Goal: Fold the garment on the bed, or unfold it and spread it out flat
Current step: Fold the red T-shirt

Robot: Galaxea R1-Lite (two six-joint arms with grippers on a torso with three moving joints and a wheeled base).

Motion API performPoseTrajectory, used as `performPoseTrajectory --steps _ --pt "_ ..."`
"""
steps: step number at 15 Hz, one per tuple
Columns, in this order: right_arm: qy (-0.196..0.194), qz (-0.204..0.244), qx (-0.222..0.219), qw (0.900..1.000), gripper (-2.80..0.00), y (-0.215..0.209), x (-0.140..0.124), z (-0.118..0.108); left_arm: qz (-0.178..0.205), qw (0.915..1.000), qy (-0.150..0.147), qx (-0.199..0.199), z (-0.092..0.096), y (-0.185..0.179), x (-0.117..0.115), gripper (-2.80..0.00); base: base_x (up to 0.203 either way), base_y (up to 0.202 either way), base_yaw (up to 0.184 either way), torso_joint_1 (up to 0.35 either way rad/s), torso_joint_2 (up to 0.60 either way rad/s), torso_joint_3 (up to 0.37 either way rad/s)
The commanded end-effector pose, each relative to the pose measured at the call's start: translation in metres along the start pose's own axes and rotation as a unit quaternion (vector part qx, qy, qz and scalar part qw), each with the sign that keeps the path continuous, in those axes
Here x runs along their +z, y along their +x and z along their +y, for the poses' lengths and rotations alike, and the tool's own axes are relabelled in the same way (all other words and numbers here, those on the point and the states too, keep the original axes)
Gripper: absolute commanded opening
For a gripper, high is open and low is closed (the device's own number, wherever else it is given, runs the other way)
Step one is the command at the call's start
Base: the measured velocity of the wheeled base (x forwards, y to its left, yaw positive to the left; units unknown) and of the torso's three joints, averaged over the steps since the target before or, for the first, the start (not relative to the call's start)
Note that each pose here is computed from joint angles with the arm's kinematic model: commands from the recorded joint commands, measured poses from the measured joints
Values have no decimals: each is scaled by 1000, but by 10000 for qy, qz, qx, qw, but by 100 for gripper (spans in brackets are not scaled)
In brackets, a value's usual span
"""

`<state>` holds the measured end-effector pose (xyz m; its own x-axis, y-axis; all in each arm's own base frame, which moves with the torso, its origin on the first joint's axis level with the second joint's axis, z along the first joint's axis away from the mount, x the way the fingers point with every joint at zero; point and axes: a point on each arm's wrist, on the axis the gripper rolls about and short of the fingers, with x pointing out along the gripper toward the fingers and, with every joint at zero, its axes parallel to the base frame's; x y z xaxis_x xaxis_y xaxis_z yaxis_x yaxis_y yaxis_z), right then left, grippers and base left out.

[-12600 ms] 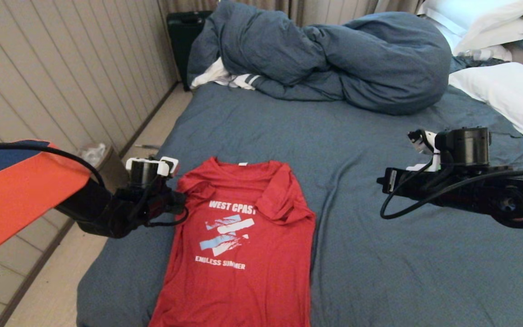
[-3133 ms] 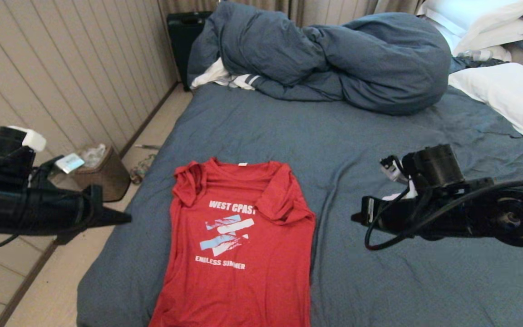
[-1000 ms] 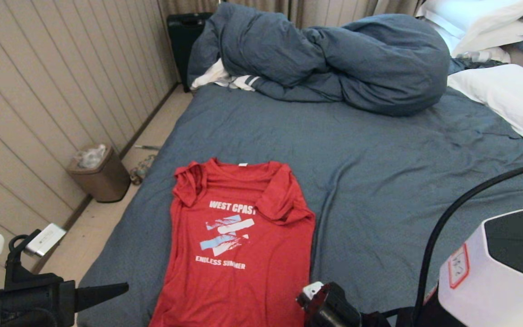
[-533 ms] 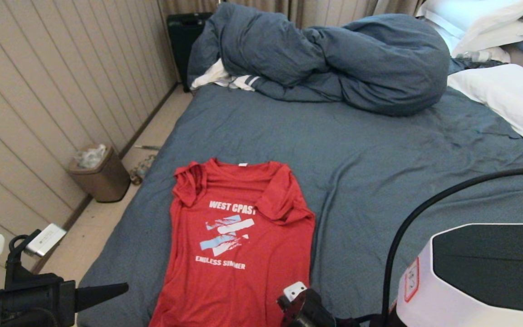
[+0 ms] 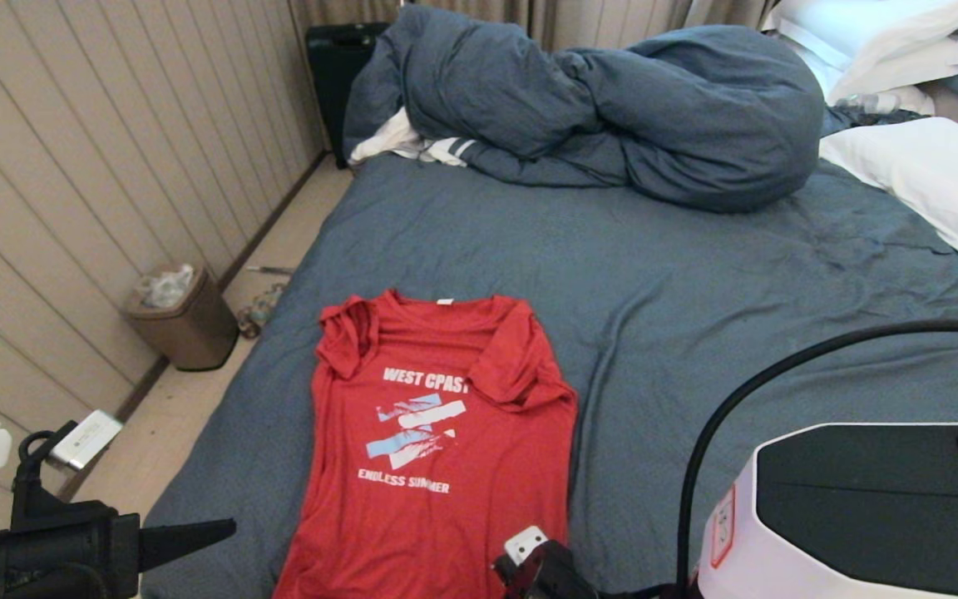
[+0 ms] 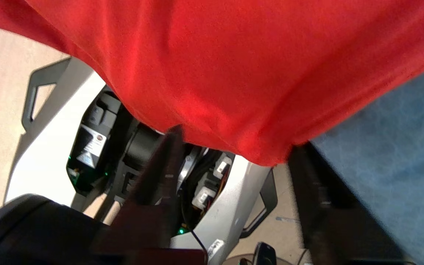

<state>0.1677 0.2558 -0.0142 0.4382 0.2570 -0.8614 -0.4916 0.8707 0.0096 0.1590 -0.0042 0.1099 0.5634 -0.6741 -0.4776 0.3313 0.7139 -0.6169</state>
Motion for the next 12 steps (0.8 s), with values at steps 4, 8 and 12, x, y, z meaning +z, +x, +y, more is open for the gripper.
performPoseTrajectory --steps 4,8,12 --pt "29 -176 90 9998 -280 -12 3 1 6 10000 23 0 0 0 0 -280 0 0 0 0 0 0" --pt "114 -1064 396 9935 -280 -54 35 5 29 10000 18 20 2 2 1 -280 0 0 0 0 0 0" --pt "228 -1969 685 9778 -280 -90 77 8 2 9999 109 23 1 1 1 -280 0 0 0 0 0 0"
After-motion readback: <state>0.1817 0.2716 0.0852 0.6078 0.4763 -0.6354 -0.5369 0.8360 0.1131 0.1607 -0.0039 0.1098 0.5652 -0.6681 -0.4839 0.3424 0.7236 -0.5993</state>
